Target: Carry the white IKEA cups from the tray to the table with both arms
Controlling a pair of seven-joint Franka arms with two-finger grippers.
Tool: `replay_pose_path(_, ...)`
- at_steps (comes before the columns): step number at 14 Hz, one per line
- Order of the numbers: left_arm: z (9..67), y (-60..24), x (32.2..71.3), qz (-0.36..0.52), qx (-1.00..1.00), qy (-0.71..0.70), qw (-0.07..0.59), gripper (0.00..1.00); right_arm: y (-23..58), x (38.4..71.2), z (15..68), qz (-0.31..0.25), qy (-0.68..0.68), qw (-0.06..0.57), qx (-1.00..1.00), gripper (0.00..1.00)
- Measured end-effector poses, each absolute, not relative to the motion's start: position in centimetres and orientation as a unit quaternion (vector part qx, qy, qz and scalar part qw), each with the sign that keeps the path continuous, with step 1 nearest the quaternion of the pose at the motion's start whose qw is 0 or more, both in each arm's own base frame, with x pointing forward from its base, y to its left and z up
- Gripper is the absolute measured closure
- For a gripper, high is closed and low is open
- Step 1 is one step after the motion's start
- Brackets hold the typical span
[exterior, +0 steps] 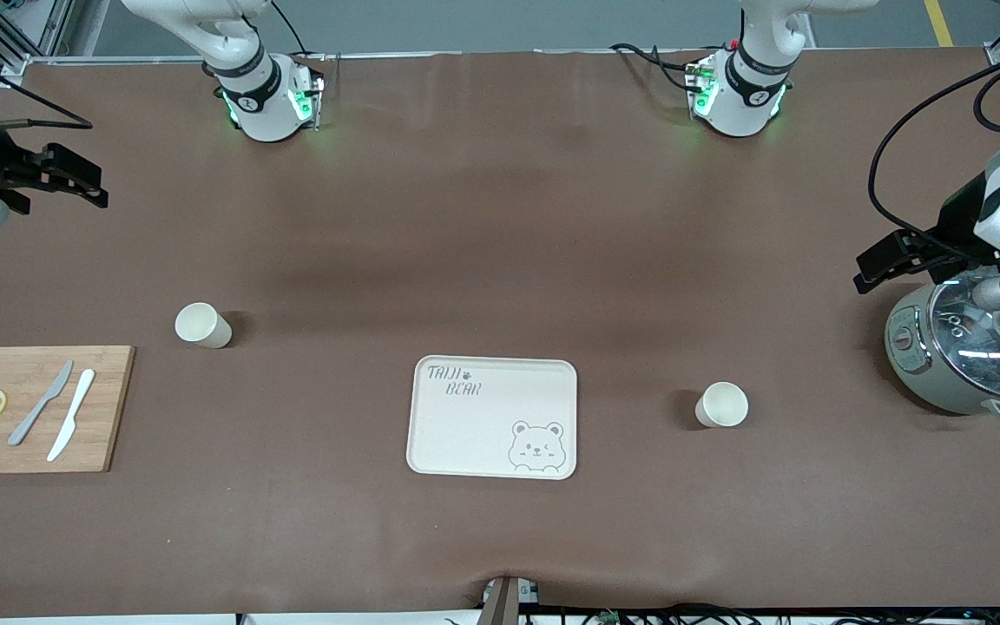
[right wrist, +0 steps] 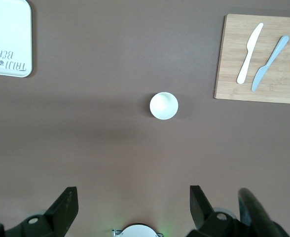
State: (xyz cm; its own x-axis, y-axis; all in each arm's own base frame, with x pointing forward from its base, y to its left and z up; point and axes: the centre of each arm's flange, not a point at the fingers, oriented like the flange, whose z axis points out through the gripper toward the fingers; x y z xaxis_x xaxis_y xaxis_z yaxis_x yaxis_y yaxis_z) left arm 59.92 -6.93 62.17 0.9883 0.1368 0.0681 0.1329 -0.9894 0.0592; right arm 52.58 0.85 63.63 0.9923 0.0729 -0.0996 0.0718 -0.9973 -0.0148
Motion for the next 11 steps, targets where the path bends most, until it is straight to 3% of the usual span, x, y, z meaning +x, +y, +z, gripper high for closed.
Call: replay_pose_path(11, 61.91, -6.2, 59.92, 0.031, 0.997, 0.07, 0.027, 0.0, 0.77, 52.61, 63.73, 0.046, -0.029, 0.01, -0.998, 0.0)
